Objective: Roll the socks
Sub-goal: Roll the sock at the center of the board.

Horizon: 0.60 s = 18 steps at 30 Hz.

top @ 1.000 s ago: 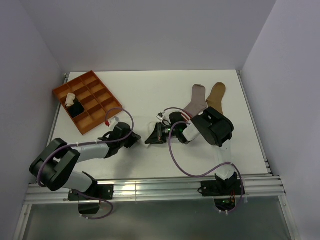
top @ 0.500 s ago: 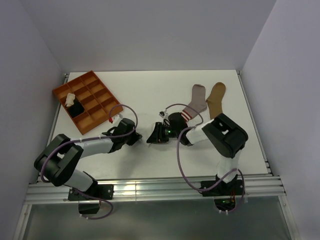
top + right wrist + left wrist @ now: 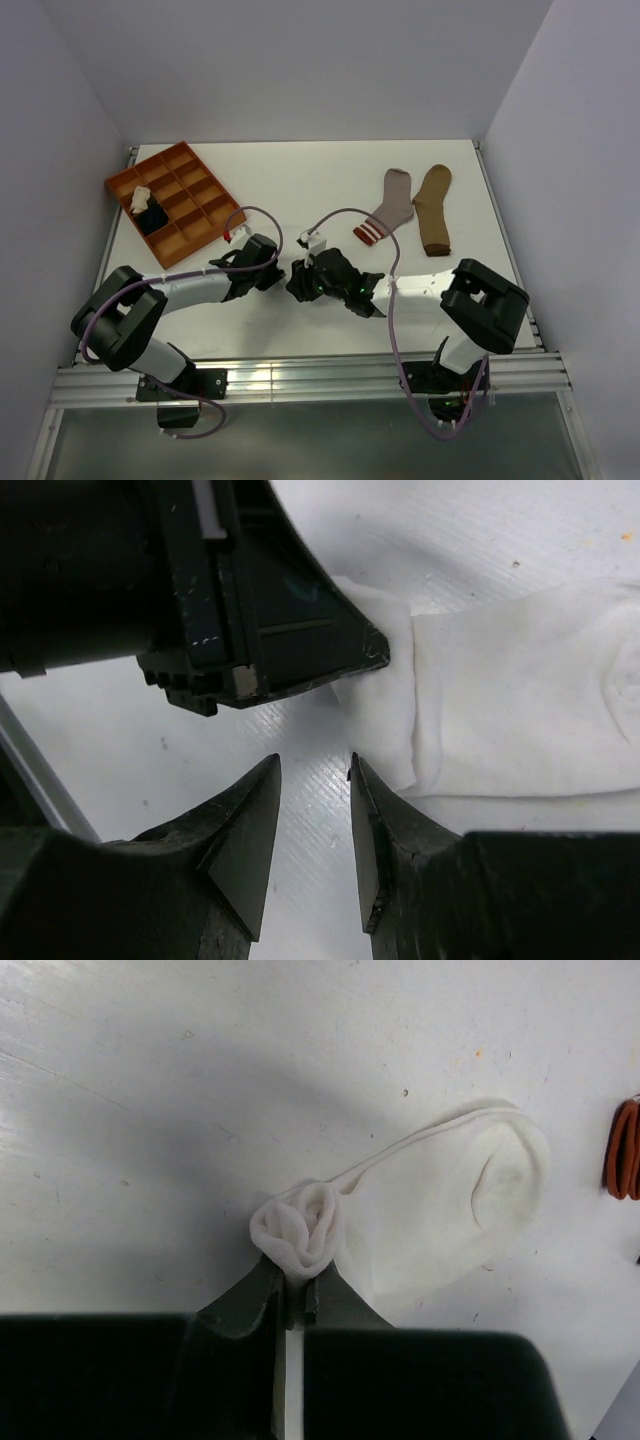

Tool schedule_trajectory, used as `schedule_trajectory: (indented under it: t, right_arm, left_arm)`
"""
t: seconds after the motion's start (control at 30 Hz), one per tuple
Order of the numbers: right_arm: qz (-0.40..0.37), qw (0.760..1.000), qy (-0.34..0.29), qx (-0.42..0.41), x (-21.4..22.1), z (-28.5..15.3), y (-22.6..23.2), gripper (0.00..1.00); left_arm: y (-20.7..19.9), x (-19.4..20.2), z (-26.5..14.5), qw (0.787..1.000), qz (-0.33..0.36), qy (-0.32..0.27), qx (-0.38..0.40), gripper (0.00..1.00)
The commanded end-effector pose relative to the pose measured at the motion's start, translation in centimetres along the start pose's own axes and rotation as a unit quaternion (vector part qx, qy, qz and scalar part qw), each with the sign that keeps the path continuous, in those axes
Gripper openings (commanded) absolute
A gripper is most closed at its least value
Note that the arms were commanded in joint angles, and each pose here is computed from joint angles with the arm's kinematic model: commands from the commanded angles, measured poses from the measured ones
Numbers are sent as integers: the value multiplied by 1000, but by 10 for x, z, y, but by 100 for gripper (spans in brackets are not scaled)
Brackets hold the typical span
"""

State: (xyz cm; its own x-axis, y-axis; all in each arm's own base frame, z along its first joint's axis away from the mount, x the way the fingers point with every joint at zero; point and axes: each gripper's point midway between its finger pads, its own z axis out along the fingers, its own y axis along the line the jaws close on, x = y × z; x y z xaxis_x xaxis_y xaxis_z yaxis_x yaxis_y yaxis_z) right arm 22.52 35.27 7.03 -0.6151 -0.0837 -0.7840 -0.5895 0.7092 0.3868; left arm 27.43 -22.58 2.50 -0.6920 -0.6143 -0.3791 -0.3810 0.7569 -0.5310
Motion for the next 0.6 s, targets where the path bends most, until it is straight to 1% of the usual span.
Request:
schedule_trajectory:
  t: [0.0,0.2,0.3,0.57]
  right_arm:
    - [-59,997,-12,41,-6,9,-7,42]
    - [-75,995,20,67,12,19,-17,42]
    - [-79,994,24,78,14,20,-20,42]
    - [-98,984,98,112,50,29,-33,44]
  left_arm:
    - [37,17,0,996,41,26,-69,0]
    - [36,17,0,997,40,26,-66,0]
    - [36,18,1,997,41,28,-66,0]
    - [31,17,-1,997,42,29,-57,0]
